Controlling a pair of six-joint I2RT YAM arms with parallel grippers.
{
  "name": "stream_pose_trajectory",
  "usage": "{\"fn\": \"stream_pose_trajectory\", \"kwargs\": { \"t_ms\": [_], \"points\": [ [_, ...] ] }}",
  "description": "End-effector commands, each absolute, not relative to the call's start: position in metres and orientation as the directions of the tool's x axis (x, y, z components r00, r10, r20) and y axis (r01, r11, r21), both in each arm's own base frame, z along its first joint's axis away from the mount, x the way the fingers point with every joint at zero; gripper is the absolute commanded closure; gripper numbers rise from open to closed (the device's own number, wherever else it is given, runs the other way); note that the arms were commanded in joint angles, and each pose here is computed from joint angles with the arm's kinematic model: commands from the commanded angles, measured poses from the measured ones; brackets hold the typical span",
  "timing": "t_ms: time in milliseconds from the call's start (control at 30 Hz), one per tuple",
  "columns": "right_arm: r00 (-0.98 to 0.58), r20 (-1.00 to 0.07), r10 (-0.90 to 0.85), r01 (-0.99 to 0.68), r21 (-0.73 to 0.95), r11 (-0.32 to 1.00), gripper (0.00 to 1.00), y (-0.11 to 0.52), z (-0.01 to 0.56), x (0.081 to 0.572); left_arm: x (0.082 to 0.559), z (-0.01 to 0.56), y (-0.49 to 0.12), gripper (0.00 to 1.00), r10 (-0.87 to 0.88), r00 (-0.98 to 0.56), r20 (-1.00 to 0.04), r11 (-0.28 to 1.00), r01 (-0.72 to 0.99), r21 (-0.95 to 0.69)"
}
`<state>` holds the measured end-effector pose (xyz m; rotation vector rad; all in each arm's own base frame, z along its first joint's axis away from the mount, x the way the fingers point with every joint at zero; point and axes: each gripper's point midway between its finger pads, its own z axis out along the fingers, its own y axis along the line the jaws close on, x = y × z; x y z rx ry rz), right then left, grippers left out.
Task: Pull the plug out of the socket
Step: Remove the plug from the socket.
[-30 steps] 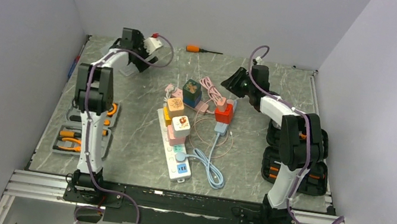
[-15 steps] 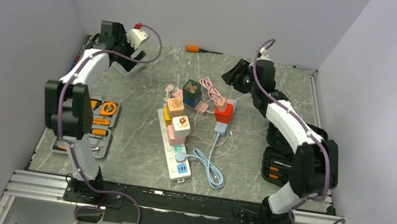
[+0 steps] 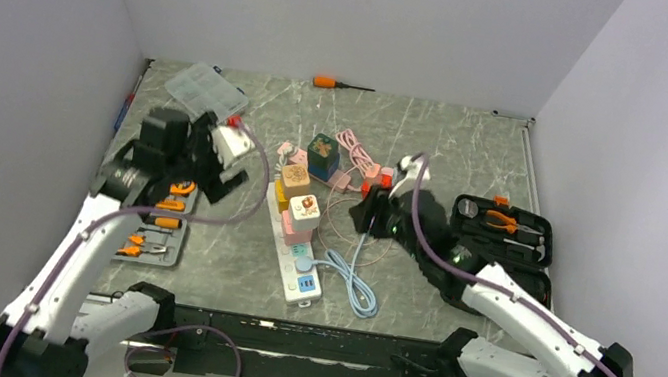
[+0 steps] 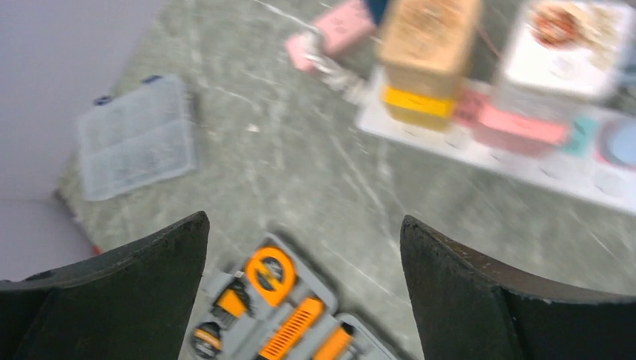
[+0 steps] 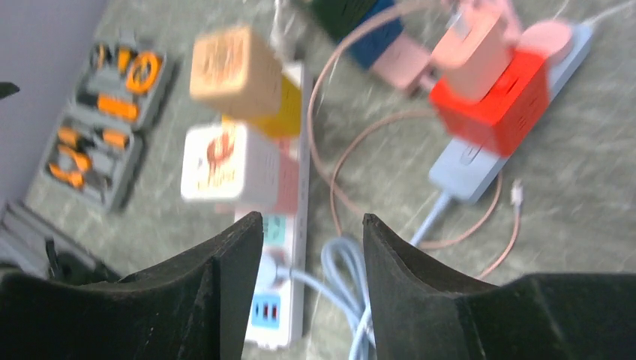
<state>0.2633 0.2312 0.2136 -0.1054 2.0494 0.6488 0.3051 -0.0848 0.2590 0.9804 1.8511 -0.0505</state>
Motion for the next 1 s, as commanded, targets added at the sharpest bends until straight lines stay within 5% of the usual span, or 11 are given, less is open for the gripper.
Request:
{"fn": "stream_pose_trajectory", "kwargs": {
  "t_ms": [0,367,633,967],
  "points": [
    [-0.591,-0.804,0.068,-0.326,0.315,0.891,0.47,0.232,0.167,0.219,0.247,0.228,-0.106,0.01,0.651,-0.123,-0.749,0.552,0.753,0.357],
    [-0.572,-0.774,-0.274,-0.423,-0.008,0.906,0.49,0.263,0.085,0.167,0.214,0.209,-0.109,0.01,0.791,0.11,-0.601,0.332,0.749,0.573],
    [-0.512,-0.758,-0.404,-0.476,-0.141,0.868,0.49,0.283,0.063,0.178,0.213,0.224,-0.125,0.01,0.753,0.129,-0.645,0.342,0.76,0.552],
    [-0.376,-0.771,-0.514,-0.542,-0.267,0.797,0.49,0.305,0.056,0.196,0.19,0.234,-0.141,0.01,0.662,0.419,-0.621,0.214,0.688,0.693]
  ]
}}
